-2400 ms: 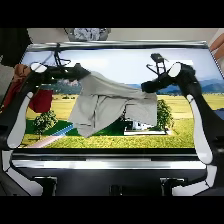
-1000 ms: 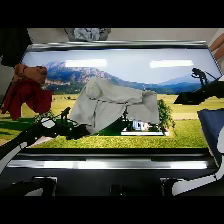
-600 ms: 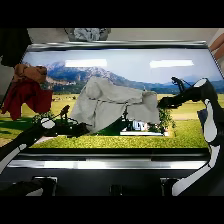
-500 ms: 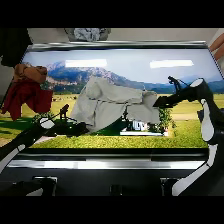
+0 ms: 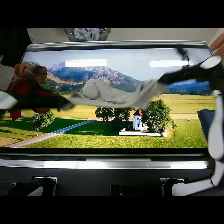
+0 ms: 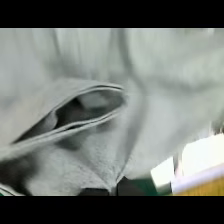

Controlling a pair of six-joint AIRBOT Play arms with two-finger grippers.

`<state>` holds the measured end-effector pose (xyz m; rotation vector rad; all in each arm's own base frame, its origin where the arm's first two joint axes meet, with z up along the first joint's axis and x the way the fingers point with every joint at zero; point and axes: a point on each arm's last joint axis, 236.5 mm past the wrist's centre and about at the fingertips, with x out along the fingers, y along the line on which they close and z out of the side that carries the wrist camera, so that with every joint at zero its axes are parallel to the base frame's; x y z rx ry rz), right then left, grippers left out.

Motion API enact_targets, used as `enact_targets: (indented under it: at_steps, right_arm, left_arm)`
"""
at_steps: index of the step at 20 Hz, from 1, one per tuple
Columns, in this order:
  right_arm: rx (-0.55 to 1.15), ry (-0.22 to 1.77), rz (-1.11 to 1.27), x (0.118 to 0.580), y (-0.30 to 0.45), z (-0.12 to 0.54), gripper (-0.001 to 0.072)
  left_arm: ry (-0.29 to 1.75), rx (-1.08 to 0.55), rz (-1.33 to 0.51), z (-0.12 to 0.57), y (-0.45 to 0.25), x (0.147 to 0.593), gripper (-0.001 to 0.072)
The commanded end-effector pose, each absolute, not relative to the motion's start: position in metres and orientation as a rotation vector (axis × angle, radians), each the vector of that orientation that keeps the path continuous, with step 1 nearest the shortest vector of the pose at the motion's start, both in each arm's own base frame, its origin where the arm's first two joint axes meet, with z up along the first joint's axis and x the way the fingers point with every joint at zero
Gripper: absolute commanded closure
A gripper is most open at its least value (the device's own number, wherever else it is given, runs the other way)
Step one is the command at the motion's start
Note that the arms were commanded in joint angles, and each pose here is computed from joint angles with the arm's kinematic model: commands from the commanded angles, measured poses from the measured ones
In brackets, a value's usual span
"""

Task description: Fold the shirts.

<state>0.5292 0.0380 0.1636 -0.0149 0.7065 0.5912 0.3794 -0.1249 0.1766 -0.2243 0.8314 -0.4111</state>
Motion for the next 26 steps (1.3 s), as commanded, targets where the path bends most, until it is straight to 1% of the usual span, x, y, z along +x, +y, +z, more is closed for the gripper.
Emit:
enact_targets:
  at_steps: [1,2,3,4,6,8,10,11,13,14,17,20,22,24,26]
  right_arm:
    - [-0.247,0.083,0.333,0.447,0.016,0.429,0.067]
    - [-0.319,-0.08,0.225,0.397,0.009,0.493,0.0671]
    - [-0.398,-0.222,0.118,0.34,0.007,0.545,0.0671]
    - [-0.441,-0.331,0.051,0.287,0.011,0.581,0.0671]
    - [-0.44,-0.462,-0.01,0.209,0.022,0.615,0.0671]
    - [-0.456,-0.549,-0.049,0.166,0.027,0.633,0.0671]
    - [-0.478,-0.595,-0.097,0.148,0.024,0.643,0.0671]
    - [-0.486,-0.597,-0.113,0.148,0.021,0.644,0.0671]
    - [-0.488,-0.565,-0.114,0.163,0.016,0.639,0.0671]
    - [-0.487,-0.526,-0.104,0.178,0.013,0.632,0.0671]
    - [-0.491,-0.328,-0.065,0.248,-0.003,0.589,0.0671]
    - [-0.525,-0.001,0.002,0.356,-0.032,0.498,0.067]
    - [-0.496,0.184,0.061,0.433,-0.051,0.424,0.067]
    - [-0.408,0.301,0.107,0.506,-0.066,0.349,0.0669]
    - [-0.2,0.386,0.139,0.564,-0.07,0.275,0.0669]
  left_arm:
    - [0.309,-0.07,-0.259,0.412,-0.059,0.343,0.0673]
    - [0.148,-0.052,-0.237,0.476,-0.052,0.314,0.0673]
    - [0.036,-0.057,-0.227,0.518,-0.05,0.288,0.0673]
    - [-0.037,-0.077,-0.24,0.544,-0.054,0.265,0.0673]
    - [-0.082,-0.105,-0.338,0.558,-0.076,0.236,0.0673]
    - [-0.063,-0.132,-0.398,0.551,-0.09,0.23,0.0673]
    - [-0.035,-0.132,-0.395,0.541,-0.089,0.235,0.0673]
    - [-0.021,-0.134,-0.395,0.537,-0.089,0.239,0.0673]
    - [0.033,-0.142,-0.393,0.52,-0.089,0.253,0.0673]
    - [0.075,-0.148,-0.393,0.508,-0.089,0.262,0.0673]
    - [0.25,-0.173,-0.387,0.452,-0.088,0.304,0.0672]
    - [0.454,-0.169,-0.381,0.37,-0.085,0.364,0.0672]
    - [0.597,-0.175,-0.378,0.303,-0.082,0.407,0.0672]
    - [0.685,-0.198,-0.353,0.241,-0.076,0.454,0.0672]
    - [0.73,-0.241,-0.312,0.189,-0.069,0.502,0.0672]
